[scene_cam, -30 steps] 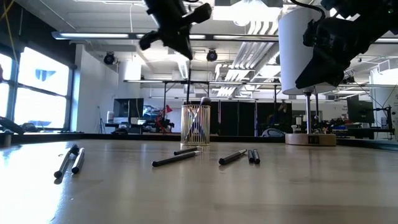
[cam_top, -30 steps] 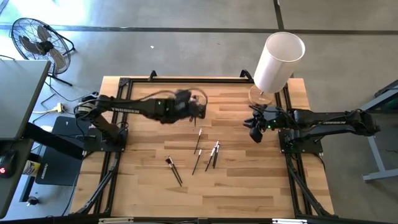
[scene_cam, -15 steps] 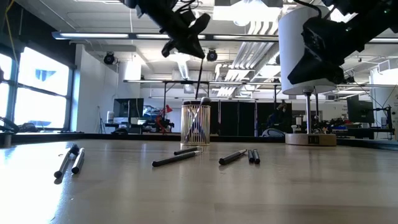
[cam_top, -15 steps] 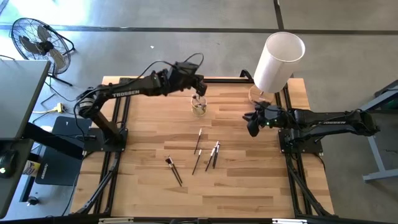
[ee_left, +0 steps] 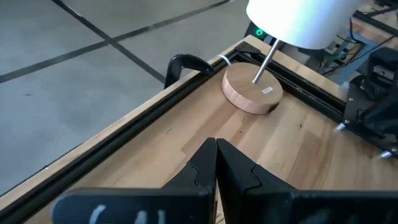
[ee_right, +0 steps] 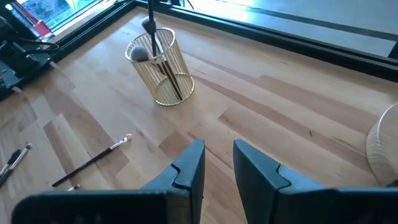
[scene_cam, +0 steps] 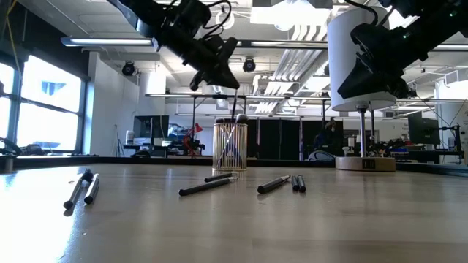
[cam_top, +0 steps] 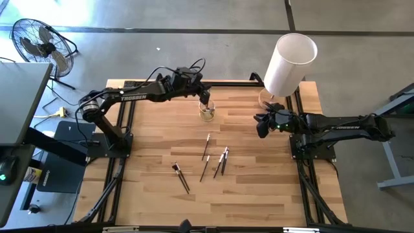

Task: Put items in baskets/containers
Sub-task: Put the eyeshadow brush into the pen holder, then put the foundation brush into the pen holder

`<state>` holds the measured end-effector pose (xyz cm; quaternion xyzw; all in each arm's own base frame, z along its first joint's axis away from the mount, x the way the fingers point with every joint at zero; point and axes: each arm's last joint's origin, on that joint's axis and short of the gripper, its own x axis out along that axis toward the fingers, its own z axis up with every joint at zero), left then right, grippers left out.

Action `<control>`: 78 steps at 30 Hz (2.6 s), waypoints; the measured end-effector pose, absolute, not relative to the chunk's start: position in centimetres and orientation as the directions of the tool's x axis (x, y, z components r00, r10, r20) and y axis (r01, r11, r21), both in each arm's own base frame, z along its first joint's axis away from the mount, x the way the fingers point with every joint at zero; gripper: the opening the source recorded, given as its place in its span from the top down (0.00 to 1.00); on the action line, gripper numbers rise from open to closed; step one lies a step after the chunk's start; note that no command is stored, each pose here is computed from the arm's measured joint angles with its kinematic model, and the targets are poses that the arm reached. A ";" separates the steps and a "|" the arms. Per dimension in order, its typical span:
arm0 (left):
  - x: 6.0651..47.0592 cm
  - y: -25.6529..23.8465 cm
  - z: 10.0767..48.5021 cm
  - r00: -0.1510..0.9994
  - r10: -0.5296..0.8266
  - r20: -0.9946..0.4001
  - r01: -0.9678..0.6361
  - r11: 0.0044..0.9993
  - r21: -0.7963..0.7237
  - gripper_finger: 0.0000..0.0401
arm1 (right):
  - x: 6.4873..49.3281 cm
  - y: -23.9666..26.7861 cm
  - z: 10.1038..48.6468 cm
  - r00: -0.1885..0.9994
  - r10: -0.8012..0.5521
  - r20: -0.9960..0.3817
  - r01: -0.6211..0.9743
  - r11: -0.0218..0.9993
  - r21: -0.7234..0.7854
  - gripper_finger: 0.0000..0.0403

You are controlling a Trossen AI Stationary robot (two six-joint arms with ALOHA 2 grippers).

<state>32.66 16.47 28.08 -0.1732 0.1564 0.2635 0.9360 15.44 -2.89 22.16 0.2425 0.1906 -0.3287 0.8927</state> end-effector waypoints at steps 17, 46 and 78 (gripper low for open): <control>33.1 15.2 28.3 0.848 0.304 -0.434 -0.468 0.814 -0.343 0.71 | 15.6 -2.5 22.1 0.764 -0.373 -0.527 0.583 0.748 0.317 0.81; 28.9 -5.1 24.4 0.588 0.033 -0.809 -0.327 0.923 -0.201 1.00 | 20.1 2.7 23.8 0.825 -0.239 -0.512 0.456 0.816 0.354 1.00; 15.2 -3.0 24.3 0.745 -0.135 -0.654 -0.089 0.951 -0.297 1.00 | 38.8 0.8 16.6 -0.036 -0.112 -0.993 0.993 0.111 -0.049 0.82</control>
